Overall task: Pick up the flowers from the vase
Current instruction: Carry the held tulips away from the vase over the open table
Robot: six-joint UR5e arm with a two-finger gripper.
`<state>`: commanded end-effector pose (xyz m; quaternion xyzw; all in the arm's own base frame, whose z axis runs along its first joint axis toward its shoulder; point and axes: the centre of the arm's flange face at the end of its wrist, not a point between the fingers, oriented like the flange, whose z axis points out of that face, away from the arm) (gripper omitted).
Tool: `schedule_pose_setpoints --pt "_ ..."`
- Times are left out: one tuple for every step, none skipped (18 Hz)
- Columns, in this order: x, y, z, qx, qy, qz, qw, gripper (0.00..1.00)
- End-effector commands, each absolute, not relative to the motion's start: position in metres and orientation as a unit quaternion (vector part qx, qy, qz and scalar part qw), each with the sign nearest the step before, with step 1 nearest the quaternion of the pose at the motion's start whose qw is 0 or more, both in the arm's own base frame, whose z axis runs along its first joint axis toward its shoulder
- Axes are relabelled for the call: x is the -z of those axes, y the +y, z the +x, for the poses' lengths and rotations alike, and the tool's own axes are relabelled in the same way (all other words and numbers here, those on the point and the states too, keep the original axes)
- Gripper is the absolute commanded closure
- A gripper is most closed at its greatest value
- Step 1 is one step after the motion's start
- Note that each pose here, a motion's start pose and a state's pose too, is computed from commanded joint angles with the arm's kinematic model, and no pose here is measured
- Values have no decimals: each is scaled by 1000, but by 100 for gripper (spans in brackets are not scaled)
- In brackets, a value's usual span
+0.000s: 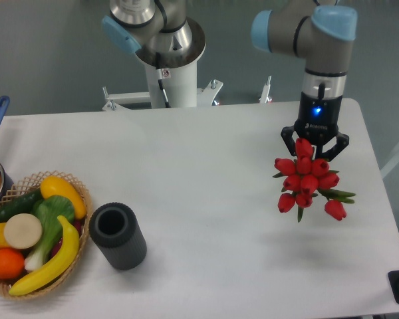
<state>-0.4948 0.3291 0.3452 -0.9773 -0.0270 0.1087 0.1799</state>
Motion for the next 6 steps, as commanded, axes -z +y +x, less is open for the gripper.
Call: schedule_pose_setpoints --pt "-342 335 -496 -105 -23 -981 161 100" --pt "-343 341 -497 -105 -19 -984 144 99" --pt "-343 352 -498 -104 -11 -986 133 100" --pt "-346 360 -499 -103 -5 -987 126 100" --pt "-348 364 -502 -99 -3 -988 118 100" --pt "-351 365 -506 -87 -6 -991 105 100"
